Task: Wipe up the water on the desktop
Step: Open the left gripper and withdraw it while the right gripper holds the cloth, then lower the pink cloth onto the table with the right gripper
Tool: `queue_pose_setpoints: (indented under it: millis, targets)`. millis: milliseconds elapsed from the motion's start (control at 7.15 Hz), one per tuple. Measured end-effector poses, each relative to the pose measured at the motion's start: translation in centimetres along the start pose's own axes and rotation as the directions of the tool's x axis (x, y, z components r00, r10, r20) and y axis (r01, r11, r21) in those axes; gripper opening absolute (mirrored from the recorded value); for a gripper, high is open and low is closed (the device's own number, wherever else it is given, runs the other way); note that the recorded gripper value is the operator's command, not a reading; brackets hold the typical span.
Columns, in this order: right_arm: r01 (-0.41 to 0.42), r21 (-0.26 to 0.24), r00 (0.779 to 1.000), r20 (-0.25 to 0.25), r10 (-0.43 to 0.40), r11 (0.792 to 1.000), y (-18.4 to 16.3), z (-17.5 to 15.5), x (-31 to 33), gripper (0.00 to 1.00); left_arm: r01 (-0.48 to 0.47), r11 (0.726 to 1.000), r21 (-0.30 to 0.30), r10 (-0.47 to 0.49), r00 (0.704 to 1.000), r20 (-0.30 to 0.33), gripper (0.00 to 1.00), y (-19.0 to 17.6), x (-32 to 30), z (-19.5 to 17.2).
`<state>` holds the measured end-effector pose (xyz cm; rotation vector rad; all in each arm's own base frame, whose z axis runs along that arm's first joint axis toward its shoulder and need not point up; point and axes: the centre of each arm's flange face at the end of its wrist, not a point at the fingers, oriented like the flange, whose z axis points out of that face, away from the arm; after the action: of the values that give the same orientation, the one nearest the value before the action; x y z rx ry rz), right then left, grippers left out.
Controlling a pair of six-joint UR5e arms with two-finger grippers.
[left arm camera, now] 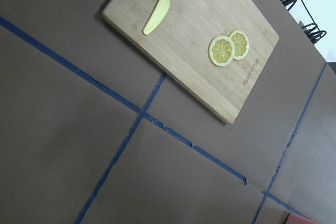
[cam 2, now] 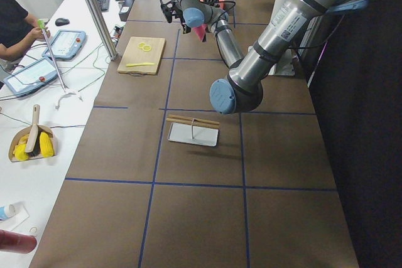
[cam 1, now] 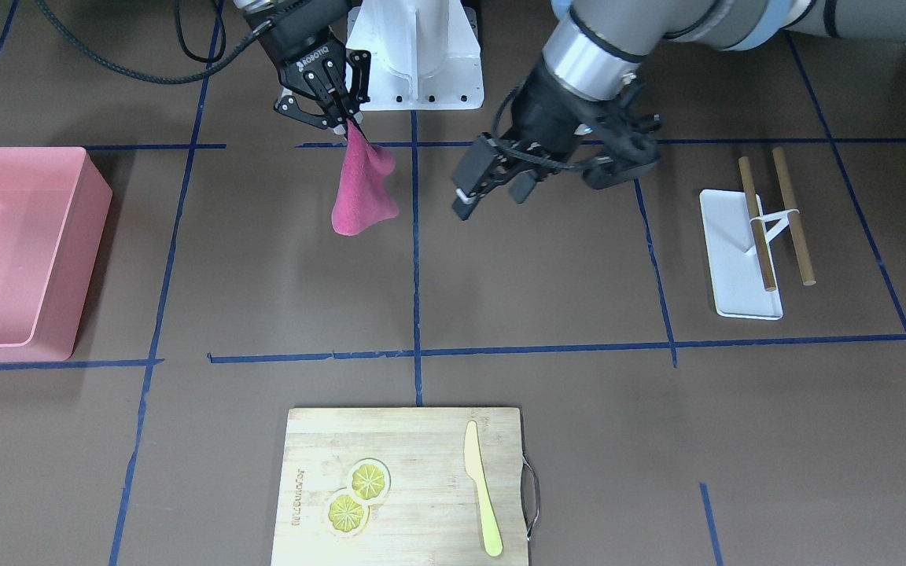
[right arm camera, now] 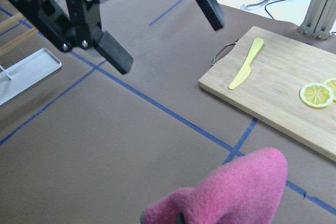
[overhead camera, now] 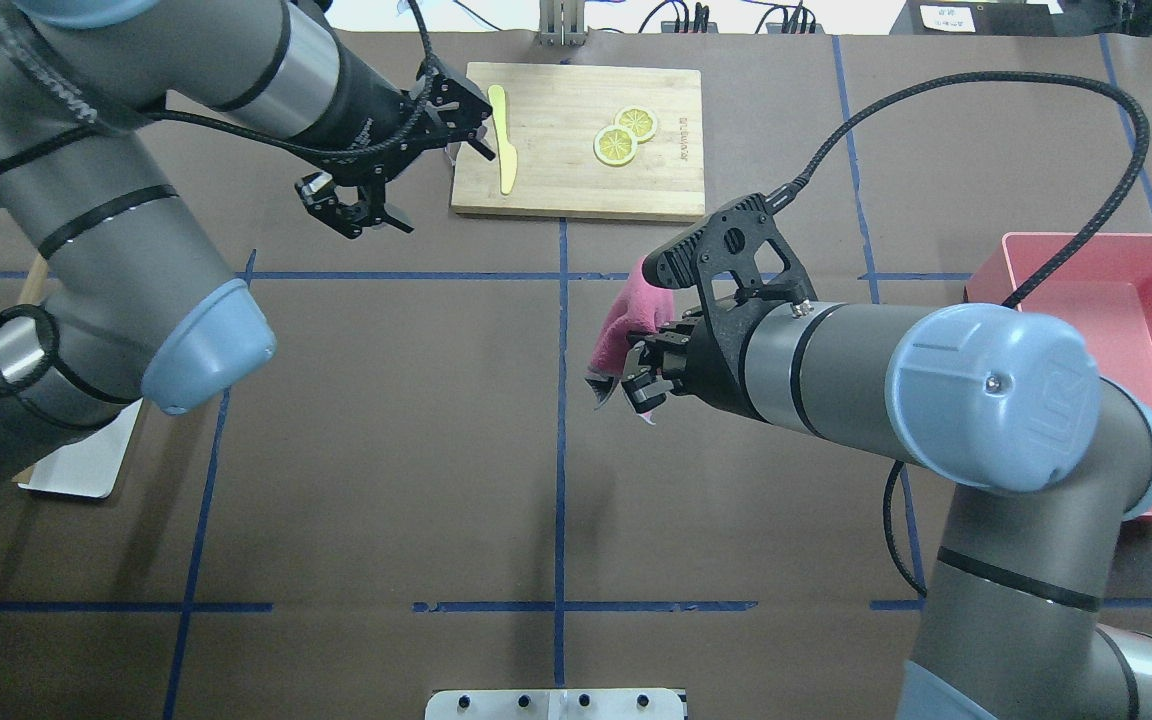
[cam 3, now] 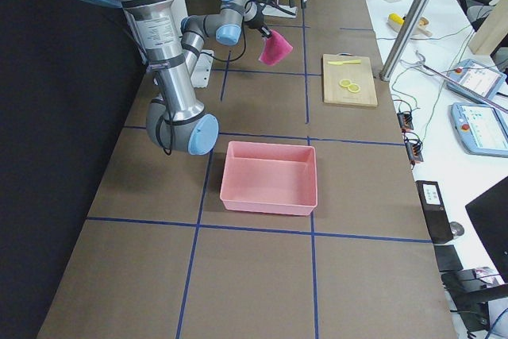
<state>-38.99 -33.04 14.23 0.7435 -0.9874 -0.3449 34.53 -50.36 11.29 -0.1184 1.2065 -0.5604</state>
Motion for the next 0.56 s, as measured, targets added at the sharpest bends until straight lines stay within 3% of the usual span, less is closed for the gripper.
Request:
queue_pose_setpoints:
  millis: [140, 280, 560]
  targets:
    - [-0.075, -0.096, 0.997, -0.01, 0.074, 0.993, 0.5, -2.0, -0.4, 0.03, -0.032, 0.999, 0.013, 0.031, 0.999, 0.034, 1.0, -0.8, -1.8, -1.5]
    - [-0.142, -0.193, 0.99, -0.014, 0.142, 0.971, 1.1, -3.4, -0.8, 0.04, -0.07, 0.997, 0.026, 0.068, 0.995, 0.073, 1.0, -1.5, -3.6, -2.9]
    - [-0.255, -0.286, 0.967, -0.059, 0.248, 0.924, 1.6, -2.9, -0.1, 0.02, -0.167, 0.985, 0.051, 0.156, 0.975, 0.16, 1.0, -3.3, -7.0, -6.3]
